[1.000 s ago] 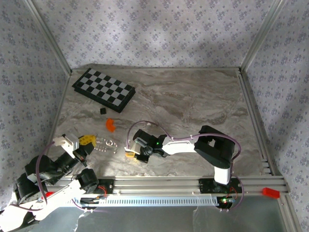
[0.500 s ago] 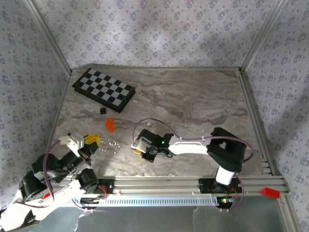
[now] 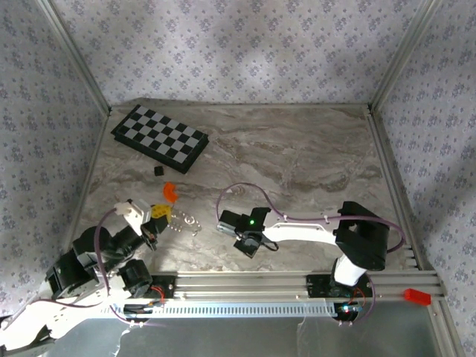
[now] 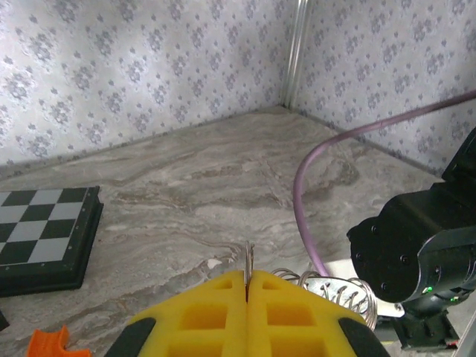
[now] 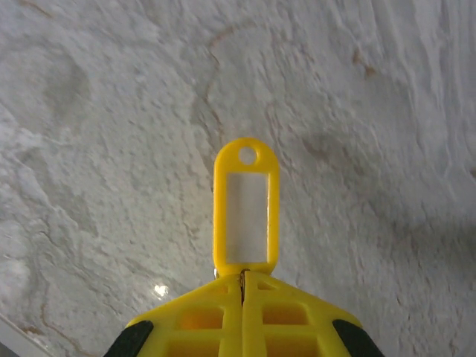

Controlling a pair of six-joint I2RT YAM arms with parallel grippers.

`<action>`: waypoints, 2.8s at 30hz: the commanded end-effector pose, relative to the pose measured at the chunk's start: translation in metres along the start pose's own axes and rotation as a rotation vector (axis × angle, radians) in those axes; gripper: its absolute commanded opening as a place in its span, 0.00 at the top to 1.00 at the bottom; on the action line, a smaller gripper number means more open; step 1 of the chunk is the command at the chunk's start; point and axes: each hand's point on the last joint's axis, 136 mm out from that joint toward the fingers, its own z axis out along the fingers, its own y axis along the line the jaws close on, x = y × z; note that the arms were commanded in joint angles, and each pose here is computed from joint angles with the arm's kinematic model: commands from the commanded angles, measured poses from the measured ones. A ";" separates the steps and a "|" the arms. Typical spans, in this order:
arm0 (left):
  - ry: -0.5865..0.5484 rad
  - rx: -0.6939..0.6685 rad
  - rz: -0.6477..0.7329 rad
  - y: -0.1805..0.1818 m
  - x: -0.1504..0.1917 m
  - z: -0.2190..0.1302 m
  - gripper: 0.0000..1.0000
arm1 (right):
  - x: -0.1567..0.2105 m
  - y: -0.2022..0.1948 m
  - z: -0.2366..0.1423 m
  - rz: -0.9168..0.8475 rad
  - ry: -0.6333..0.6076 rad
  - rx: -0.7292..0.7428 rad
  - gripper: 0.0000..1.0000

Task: Put the keys on the keyring

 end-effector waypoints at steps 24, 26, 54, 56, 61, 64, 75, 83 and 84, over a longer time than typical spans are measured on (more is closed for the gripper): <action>-0.068 0.067 0.001 -0.015 -0.015 0.011 1.00 | 0.024 -0.017 -0.006 0.260 0.038 -0.120 0.66; -0.068 0.069 0.000 -0.015 -0.015 0.011 1.00 | 0.026 -0.017 -0.012 0.298 -0.005 -0.141 0.65; -0.104 0.102 -0.009 -0.020 -0.019 0.006 1.00 | 0.023 -0.011 0.002 0.299 -0.383 -0.279 0.66; -0.104 0.103 -0.007 -0.020 -0.019 0.006 1.00 | 0.024 -0.009 0.004 0.290 -0.373 -0.279 0.67; -0.107 0.102 -0.006 -0.020 -0.020 0.006 1.00 | 0.024 -0.008 0.011 0.285 -0.354 -0.273 0.70; -0.109 0.103 -0.006 -0.020 -0.021 0.006 1.00 | 0.025 -0.007 0.014 0.277 -0.340 -0.271 0.72; -0.112 0.105 -0.006 -0.020 -0.021 0.005 1.00 | 0.024 -0.009 0.014 0.281 -0.338 -0.251 0.86; -0.117 0.106 -0.007 -0.020 -0.021 0.004 1.00 | 0.024 -0.013 0.005 0.304 -0.327 -0.230 0.94; -0.118 0.105 -0.008 -0.020 -0.021 0.004 1.00 | 0.024 -0.014 0.005 0.313 -0.311 -0.223 0.95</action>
